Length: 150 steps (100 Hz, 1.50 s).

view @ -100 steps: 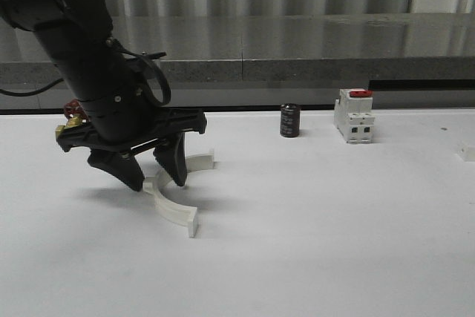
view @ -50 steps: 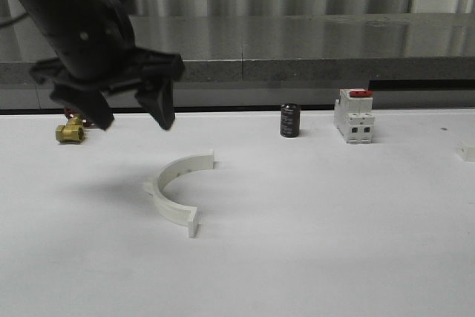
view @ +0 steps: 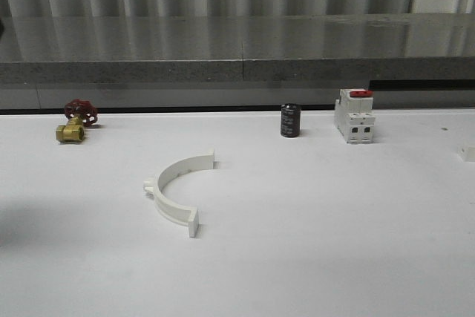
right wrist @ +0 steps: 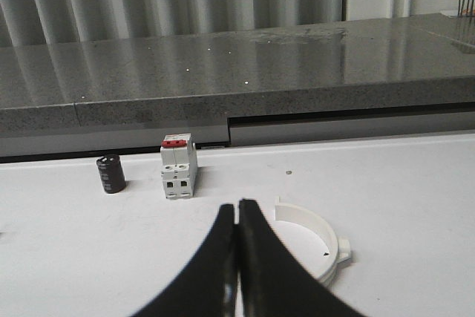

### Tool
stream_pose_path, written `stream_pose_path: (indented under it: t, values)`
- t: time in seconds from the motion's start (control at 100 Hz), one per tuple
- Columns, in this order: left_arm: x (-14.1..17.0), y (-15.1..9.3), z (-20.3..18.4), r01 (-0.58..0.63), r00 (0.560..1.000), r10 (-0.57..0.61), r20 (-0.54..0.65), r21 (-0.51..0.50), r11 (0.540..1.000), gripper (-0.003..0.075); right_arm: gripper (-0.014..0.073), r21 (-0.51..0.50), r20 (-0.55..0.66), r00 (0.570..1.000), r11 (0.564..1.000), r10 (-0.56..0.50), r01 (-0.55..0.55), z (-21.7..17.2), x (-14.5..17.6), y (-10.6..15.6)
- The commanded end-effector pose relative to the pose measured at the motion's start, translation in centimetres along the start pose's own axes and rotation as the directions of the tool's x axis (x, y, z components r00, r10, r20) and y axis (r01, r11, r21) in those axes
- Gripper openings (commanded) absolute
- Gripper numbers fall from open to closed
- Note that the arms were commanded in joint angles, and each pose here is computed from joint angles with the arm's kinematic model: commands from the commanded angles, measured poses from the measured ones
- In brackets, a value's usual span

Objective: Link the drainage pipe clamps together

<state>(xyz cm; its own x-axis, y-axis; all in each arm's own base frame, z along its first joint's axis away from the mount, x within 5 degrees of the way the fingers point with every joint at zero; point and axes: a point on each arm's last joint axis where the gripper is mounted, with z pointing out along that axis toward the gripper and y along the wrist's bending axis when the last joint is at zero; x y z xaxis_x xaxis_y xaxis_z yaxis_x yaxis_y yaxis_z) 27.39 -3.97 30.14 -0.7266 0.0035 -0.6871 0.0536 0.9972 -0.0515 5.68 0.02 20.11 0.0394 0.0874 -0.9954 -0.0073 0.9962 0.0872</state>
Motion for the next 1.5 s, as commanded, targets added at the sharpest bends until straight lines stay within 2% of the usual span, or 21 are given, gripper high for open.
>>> stream_pose_path:
  t: [0.0, 0.32, 0.52, 0.62, 0.81, 0.93, 1.2, 1.32, 1.49]
  values:
    - [0.5, 0.6, -2.7, 0.023, 0.992, -0.023, 0.124, 0.005, 1.000, 0.0566, -0.0067, -0.002, 0.123, 0.992, 1.000, -0.008, 0.008, -0.3, -1.6, 0.1]
    - [8.1, 1.4, -7.8, 0.021, 0.975, -0.024, 0.221, 0.014, 1.000, 0.0566, -0.0067, -0.002, 0.123, 0.992, 1.000, -0.008, 0.008, -0.3, -1.6, 0.1]
    - [11.5, 1.8, -10.1, 0.018, 0.948, -0.025, 0.316, 0.023, 1.000, 0.0540, -0.0067, -0.002, 0.123, 0.992, 1.000, -0.008, 0.008, -0.3, -1.6, 0.1]
    - [12.4, 1.9, -11.0, 0.021, 0.933, -0.031, 0.358, 0.031, 0.999, 0.0433, -0.0067, -0.002, 0.123, 0.992, 1.000, -0.008, 0.008, -0.3, -1.6, 0.1]
    - [12.8, 2.0, -12.0, 0.021, 0.915, -0.034, 0.402, 0.036, 0.999, 0.0129, -0.0067, -0.002, 0.124, 0.992, 1.000, -0.008, 0.008, -0.3, -1.6, 0.1]
    - [12.8, 2.0, -12.0, 0.021, 0.915, -0.034, 0.402, 0.036, 0.999, -0.0022, -0.0067, -0.003, 0.133, 0.991, 1.000, -0.009, 0.009, -0.3, -1.7, 0.1]
    - [12.8, 2.0, -12.0, 0.021, 0.915, -0.034, 0.402, 0.036, 0.999, -0.0020, -0.0067, 0.000, 0.094, 0.996, 1.000, -0.008, 0.008, -0.3, -2.1, 0.1]
    - [12.8, 2.0, -12.0, 0.021, 0.915, -0.034, 0.402, 0.036, 0.999, -0.0020, -0.0067, -0.003, 0.049, 0.997, 0.998, 0.057, -0.057, -0.1, -3.4, 0.3]
    - [12.8, 2.0, -12.0, 0.021, 0.915, -0.034, 0.402, 0.036, 0.999, -0.0020, -0.0067, 0.012, -0.100, 0.992, 0.997, 0.073, -0.072, 1.8, -5.8, 0.6]
